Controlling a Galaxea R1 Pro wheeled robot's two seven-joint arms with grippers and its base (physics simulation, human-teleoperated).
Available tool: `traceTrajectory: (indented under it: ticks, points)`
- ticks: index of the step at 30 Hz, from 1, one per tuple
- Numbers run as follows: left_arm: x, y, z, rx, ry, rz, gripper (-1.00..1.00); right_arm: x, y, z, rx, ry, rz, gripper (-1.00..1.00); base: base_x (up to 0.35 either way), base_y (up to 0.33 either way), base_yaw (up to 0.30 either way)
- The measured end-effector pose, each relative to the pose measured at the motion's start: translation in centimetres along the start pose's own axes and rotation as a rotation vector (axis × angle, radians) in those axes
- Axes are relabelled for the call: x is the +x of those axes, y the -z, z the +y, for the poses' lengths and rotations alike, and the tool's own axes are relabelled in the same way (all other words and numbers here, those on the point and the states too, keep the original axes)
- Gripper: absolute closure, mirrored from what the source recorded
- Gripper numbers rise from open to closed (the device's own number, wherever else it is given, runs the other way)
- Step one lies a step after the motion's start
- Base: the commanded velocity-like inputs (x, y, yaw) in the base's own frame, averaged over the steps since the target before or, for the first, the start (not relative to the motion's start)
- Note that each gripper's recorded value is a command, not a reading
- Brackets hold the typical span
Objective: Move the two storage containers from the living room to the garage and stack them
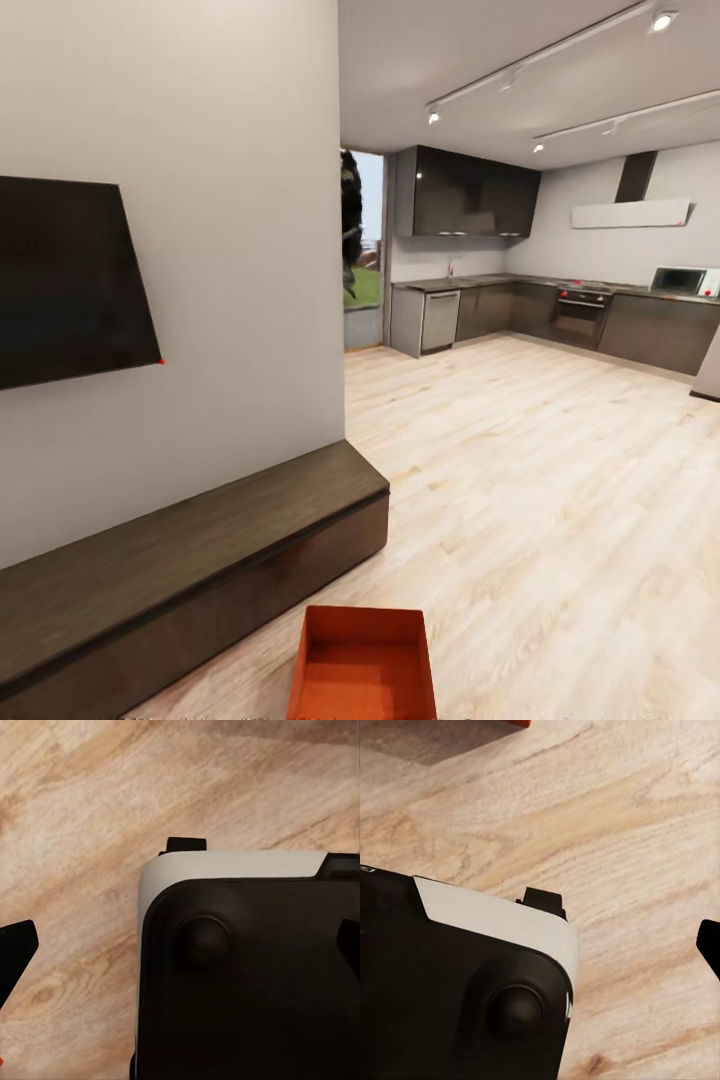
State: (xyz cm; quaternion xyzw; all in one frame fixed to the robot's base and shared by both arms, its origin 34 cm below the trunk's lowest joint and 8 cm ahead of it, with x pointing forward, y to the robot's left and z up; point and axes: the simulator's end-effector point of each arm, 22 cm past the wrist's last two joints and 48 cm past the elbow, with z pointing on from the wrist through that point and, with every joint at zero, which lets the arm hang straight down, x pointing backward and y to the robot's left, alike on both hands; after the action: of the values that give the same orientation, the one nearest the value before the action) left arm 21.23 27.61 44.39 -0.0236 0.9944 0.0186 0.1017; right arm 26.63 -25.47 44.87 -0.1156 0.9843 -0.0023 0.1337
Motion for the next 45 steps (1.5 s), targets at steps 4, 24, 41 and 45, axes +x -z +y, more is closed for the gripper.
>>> traceTrajectory:
  ticks: [4, 24, 41, 45]
  points:
    - [0.2, 0.0, -0.1, 0.001, -0.001, 0.006, -1.00, 0.3, 0.0, 0.0, -0.001, -0.003, 0.008, -1.00, 0.000, 0.000, 0.000]
    - [1.5, 0.0, 0.2, -0.002, -0.007, 0.039, -1.00, 1.9, 0.0, 0.6, -0.016, -0.007, 0.049, -1.00, 0.000, 0.000, 0.000]
    - [2.1, 0.1, 0.2, -0.003, -0.008, 0.054, -1.00, 2.5, 0.0, 0.8, -0.021, -0.009, 0.065, -1.00, 0.000, 0.000, 0.000]
    - [2.3, 0.1, 0.2, -0.003, -0.008, 0.061, -1.00, 2.8, 0.0, 0.9, -0.023, -0.009, 0.071, -1.00, 0.000, 0.000, 0.000]
